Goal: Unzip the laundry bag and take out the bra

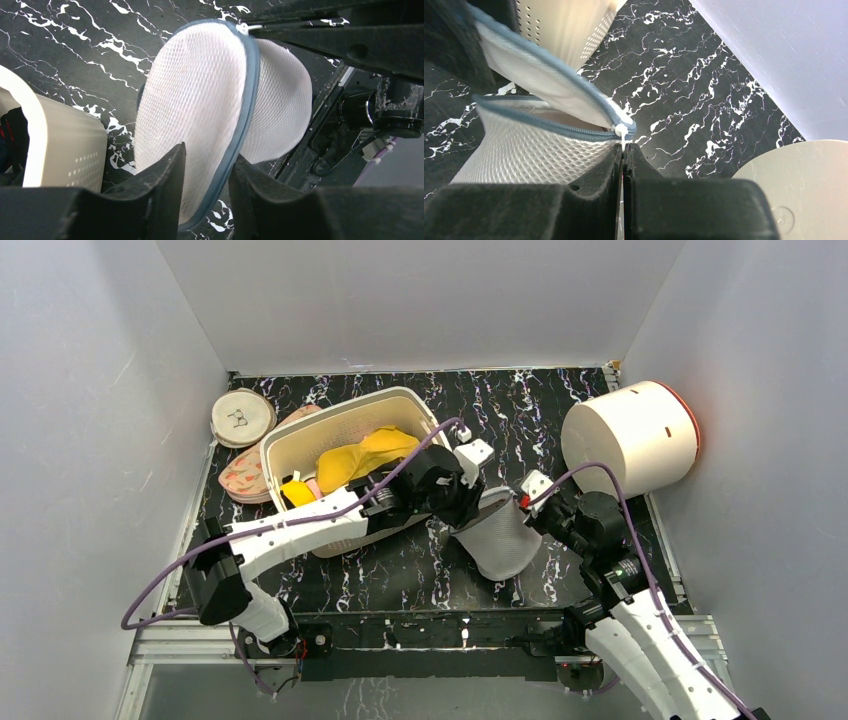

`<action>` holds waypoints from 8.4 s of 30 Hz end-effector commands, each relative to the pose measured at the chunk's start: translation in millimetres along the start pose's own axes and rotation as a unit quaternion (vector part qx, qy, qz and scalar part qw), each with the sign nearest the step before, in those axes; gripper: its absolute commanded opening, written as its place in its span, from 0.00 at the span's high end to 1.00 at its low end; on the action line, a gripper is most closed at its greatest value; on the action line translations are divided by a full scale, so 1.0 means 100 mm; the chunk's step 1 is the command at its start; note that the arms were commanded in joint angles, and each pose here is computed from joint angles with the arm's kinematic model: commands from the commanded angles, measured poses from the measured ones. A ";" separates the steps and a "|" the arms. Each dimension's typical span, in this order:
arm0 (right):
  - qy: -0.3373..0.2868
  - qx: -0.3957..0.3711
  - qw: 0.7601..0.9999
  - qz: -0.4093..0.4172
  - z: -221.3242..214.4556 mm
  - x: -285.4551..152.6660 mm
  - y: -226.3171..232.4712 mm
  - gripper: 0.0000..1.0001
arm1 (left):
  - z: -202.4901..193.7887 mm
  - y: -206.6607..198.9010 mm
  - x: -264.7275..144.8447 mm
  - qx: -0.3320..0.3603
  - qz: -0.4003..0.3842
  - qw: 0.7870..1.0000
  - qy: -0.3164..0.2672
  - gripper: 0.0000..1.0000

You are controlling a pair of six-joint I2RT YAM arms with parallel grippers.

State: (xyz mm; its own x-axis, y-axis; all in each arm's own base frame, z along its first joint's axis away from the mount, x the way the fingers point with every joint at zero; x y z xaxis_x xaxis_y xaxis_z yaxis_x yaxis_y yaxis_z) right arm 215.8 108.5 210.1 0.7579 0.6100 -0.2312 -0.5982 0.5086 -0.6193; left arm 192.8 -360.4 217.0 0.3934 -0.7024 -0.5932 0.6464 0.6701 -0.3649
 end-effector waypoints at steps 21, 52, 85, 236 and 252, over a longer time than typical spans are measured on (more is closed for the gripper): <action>-0.049 -0.021 0.998 -0.033 0.22 -0.06 -0.15 1.00 | 0.42 -0.20 0.28 0.022 -0.009 1.000 -0.016 0.80; -0.018 -0.012 1.000 -0.017 0.10 0.01 -0.11 1.00 | 0.11 -0.05 -0.49 0.000 -0.019 0.999 -0.050 1.00; -0.074 -0.028 0.997 -0.010 0.30 -0.05 -0.09 1.00 | 0.50 -0.12 0.01 0.042 0.019 0.998 -0.038 0.93; -0.044 0.726 0.677 -0.108 1.20 -0.07 0.11 1.00 | 0.42 0.02 -0.25 0.327 -0.047 0.924 -0.192 0.60; -0.051 0.533 0.829 -0.160 1.14 -0.73 -0.36 0.30 | 0.88 -0.37 -0.74 0.166 -0.045 0.972 -0.162 1.00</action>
State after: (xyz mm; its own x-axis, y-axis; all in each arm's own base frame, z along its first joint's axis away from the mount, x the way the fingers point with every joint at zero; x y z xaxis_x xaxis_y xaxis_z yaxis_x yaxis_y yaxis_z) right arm 156.1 140.7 298.7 0.9029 0.3919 -0.1765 -0.2438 0.8052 0.5406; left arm 200.6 -354.2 289.3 0.4215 -0.8481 -0.3211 0.8974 0.4411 0.0130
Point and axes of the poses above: each gripper's point midway between its finger pads, its own x axis out along the fingers, its own y axis along the line the jaws close on, z = x × y, the point moved 3 cm from there along -x, back along the fingers, and after that the axes turned 14 degrees about -x, right-handed, at the moved point
